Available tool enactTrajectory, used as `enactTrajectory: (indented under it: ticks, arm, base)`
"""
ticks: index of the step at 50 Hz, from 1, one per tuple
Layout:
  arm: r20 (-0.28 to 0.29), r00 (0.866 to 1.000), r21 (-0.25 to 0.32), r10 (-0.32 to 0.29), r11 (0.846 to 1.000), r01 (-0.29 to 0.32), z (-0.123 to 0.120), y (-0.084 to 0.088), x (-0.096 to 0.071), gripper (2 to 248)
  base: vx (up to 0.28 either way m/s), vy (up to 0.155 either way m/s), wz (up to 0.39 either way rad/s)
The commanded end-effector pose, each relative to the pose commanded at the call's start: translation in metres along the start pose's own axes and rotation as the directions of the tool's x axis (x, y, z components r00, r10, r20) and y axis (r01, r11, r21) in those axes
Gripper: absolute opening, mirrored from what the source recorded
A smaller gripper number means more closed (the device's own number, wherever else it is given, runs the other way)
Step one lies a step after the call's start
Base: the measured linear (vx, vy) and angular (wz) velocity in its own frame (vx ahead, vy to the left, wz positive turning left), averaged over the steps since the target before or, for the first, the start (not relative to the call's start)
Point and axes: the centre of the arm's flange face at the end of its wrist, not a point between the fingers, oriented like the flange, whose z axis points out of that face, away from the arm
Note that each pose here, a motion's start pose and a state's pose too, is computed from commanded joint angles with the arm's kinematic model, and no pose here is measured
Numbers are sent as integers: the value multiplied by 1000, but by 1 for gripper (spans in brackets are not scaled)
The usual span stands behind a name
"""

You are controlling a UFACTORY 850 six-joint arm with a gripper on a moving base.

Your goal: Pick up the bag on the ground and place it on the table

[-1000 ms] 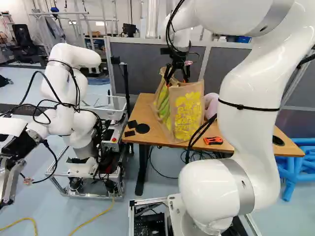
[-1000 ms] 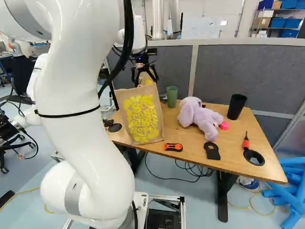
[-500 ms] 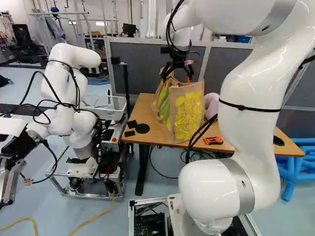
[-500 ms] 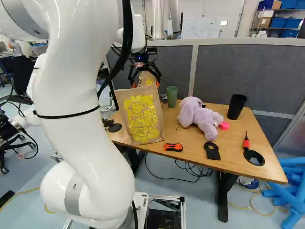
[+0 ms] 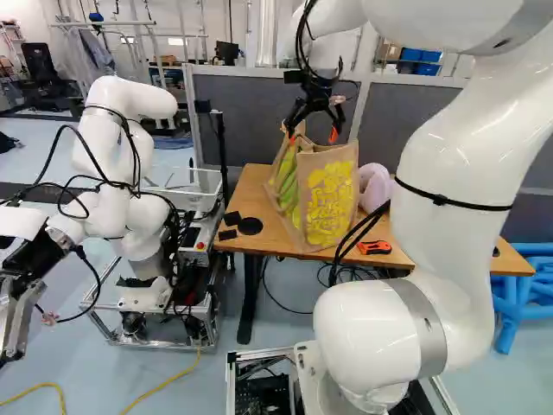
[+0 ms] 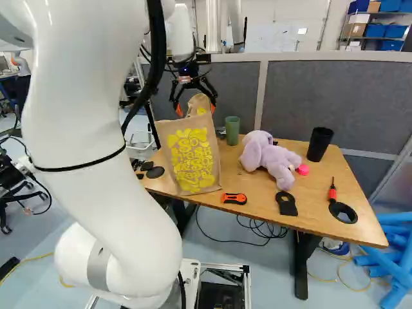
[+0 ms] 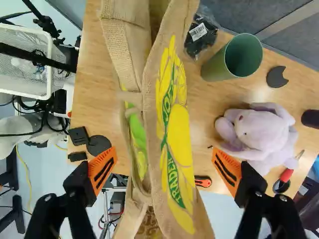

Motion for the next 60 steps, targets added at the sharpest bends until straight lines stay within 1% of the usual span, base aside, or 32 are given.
enactTrajectory:
  ticks: [25, 43, 60]
  arm:
    - [-3, 1000, -2, 4, 1000, -4, -39, 1, -16, 247]
    - [-16, 1000, -4, 6, 1000, -6, -66, 2, -21, 247]
    - [-14, 1000, -4, 7, 1000, -7, -72, 2, -22, 247]
  base:
    - [0, 0, 0]
    - [0, 0, 0]
    - [0, 0, 0]
